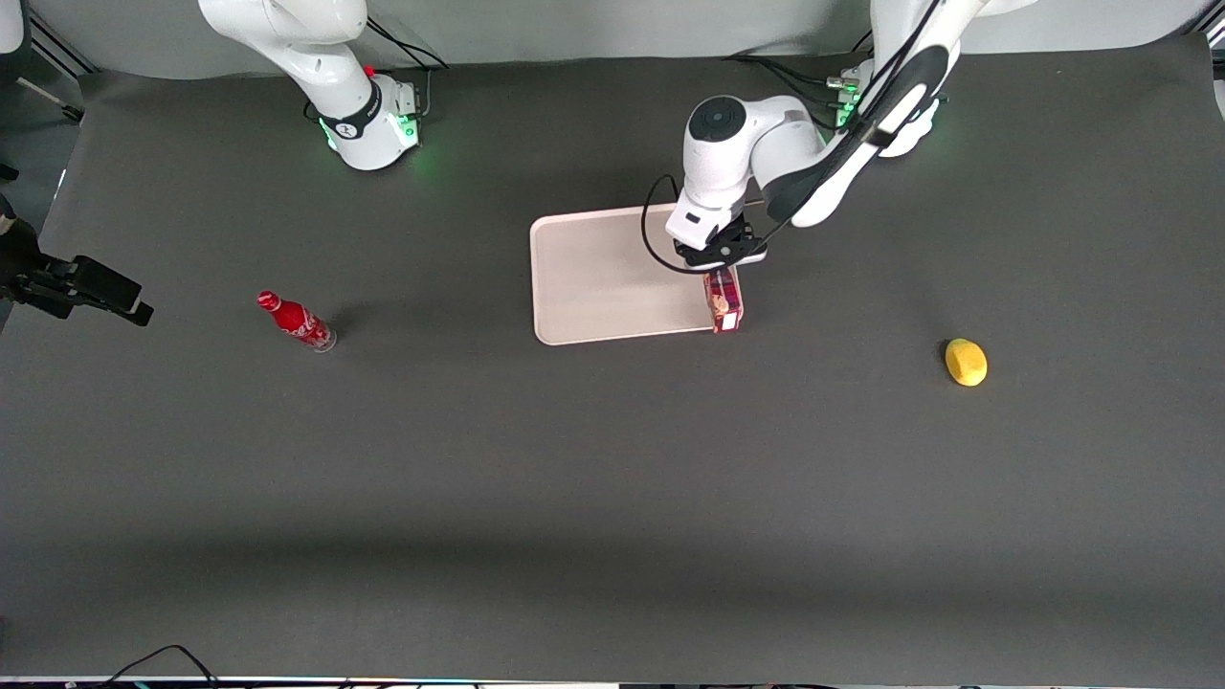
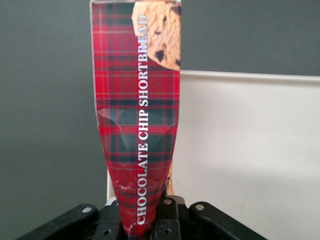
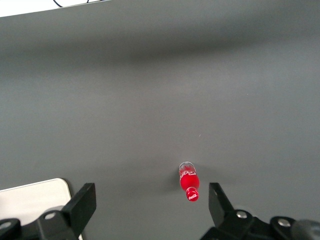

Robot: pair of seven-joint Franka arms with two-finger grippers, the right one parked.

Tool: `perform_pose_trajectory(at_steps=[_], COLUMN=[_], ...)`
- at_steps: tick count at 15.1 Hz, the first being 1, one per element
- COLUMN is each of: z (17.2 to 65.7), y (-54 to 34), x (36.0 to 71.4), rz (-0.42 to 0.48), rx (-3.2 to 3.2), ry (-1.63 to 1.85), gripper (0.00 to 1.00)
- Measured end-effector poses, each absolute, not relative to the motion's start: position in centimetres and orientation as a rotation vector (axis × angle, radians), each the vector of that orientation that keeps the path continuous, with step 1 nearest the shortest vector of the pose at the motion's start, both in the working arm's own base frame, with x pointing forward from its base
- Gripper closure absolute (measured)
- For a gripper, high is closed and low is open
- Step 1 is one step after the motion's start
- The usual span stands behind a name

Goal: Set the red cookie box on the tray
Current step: 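Lower the cookie box onto the tray and open the left gripper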

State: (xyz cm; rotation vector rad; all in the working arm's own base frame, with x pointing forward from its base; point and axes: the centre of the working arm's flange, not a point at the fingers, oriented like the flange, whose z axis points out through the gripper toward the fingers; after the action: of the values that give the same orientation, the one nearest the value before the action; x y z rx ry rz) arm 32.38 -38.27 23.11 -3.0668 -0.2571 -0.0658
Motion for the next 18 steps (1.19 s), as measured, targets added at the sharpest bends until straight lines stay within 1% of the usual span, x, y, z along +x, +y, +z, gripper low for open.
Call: perform_pose_trajectory(at_steps=[2, 4, 7, 8, 10, 12, 13, 16, 17, 18], z=[22.4, 22.1, 22.0, 22.0, 22.0, 21.9, 21.9, 21.9, 21.9, 21.9], y=[-38.5, -38.9, -39.3, -39.4, -39.3, -39.3, -39.2, -39.1, -39.1, -39.1], x=[32.1, 31.6, 31.0, 31.0, 31.0, 31.1, 31.2, 31.4, 31.4, 31.4], rz=[-0.029, -0.017, -0.018, -0.026, -0.051, -0.061, -0.064, -0.068, -0.068, -0.069], rx=[-3.074, -3.076, -3.077, -3.077, -3.076, -3.075, -3.074, -3.072, -3.072, -3.072], ry=[-0.261, -0.255, -0.238, -0.225, -0.193, -0.184, -0.185, -0.187, -0.187, -0.187], gripper=[0.83, 0.83, 0.83, 0.81, 0.65, 0.45, 0.33, 0.04, 0.00, 0.00])
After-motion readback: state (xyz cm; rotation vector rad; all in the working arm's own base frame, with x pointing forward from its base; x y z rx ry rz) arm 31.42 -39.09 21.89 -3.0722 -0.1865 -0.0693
